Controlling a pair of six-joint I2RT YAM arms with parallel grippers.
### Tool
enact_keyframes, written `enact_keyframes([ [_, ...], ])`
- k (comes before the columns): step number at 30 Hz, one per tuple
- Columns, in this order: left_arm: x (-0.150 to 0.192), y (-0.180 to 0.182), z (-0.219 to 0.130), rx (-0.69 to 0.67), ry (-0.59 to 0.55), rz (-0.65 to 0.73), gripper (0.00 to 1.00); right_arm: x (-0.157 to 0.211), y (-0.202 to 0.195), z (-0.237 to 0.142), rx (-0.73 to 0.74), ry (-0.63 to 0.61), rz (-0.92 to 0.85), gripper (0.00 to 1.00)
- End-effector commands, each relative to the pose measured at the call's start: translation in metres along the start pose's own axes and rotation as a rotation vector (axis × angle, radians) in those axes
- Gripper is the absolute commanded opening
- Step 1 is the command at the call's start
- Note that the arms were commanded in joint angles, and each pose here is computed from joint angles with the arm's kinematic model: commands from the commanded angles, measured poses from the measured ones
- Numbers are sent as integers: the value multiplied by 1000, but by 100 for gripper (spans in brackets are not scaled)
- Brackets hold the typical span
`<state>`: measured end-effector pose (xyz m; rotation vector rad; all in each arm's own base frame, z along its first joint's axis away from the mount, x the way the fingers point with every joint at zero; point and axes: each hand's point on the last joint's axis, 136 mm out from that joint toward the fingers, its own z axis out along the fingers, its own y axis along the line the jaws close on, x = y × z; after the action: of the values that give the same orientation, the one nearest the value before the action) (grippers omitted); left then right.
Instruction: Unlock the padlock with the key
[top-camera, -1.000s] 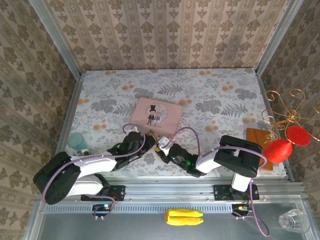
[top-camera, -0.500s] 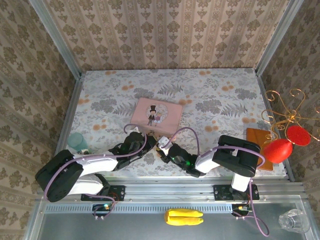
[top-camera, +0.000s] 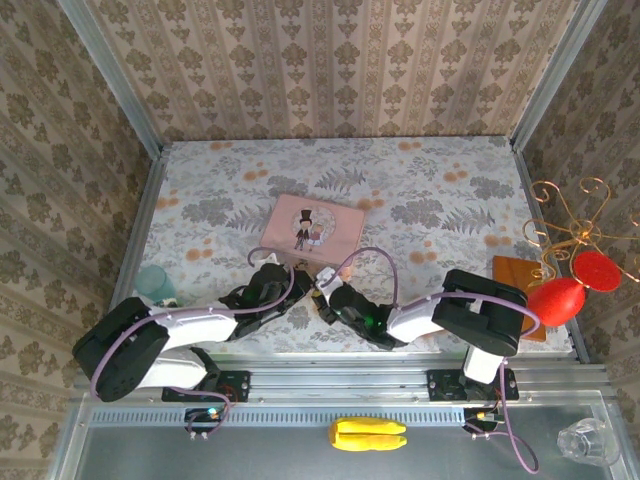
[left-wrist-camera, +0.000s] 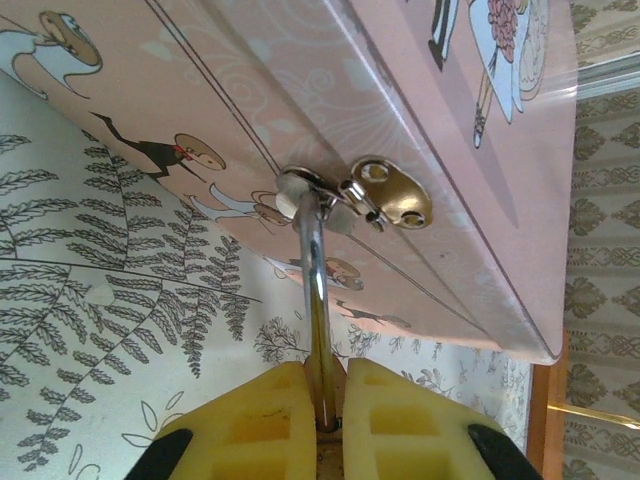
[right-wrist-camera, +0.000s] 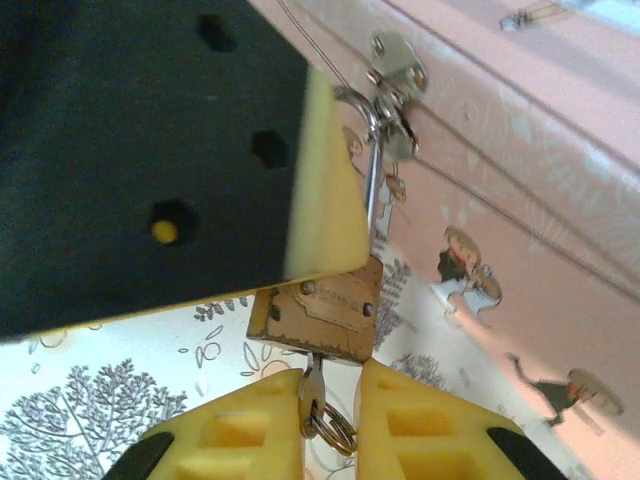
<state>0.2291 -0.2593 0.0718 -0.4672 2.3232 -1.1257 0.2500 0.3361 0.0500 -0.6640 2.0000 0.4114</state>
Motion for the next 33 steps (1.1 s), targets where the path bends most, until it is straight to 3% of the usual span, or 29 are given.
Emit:
enact_keyframes([
  [1,-7,-41,1,140,4,29,3,2,18,1,-90,91,206,19],
  [8,-11,-36,4,121,17,45,14,10,17,-3,-167,85,443,17],
  [23,-22,-22,-5,54,-16,76,42,12,8,-5,-187,66,536,14],
  [30,-27,-20,-6,39,-23,75,44,9,6,-10,-182,59,533,17],
  [33,-27,-20,-6,35,-24,87,45,8,5,-12,-167,86,517,24],
])
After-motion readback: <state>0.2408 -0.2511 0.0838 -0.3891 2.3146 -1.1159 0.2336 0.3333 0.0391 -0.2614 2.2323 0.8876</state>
